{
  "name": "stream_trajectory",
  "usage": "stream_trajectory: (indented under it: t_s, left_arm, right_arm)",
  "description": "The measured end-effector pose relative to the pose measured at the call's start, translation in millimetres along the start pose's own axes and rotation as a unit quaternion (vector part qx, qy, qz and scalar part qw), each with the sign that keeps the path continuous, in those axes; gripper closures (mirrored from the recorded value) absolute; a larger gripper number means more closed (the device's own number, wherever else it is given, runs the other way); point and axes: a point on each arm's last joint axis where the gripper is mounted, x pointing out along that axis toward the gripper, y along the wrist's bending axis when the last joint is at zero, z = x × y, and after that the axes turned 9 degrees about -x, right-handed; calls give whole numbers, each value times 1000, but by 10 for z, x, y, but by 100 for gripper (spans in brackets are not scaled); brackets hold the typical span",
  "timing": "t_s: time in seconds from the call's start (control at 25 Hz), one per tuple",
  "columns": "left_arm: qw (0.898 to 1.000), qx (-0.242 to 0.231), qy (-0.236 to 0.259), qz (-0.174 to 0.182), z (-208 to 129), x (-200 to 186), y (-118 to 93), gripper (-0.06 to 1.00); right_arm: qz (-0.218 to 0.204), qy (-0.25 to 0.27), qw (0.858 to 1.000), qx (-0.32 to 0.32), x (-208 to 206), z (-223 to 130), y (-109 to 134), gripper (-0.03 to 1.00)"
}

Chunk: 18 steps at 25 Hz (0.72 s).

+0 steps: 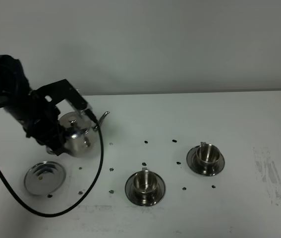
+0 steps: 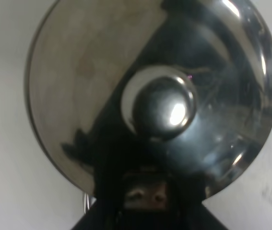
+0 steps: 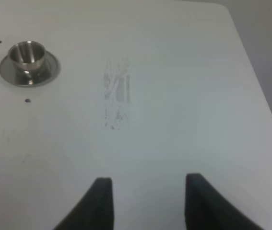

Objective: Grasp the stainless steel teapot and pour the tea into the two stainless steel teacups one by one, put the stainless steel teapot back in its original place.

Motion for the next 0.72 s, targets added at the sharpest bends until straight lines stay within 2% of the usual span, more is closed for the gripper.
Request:
stream_trajectory:
  t_s: [0.32, 0.72]
  left_arm:
    - [997, 80, -17, 0, 574, 112, -249, 74]
    - [990, 131, -54, -2, 1133, 280, -548, 74]
  right_arm:
    - [0, 0, 1000, 0, 0, 0, 0, 63]
    - [0, 0, 1000, 0, 0, 0, 0, 63]
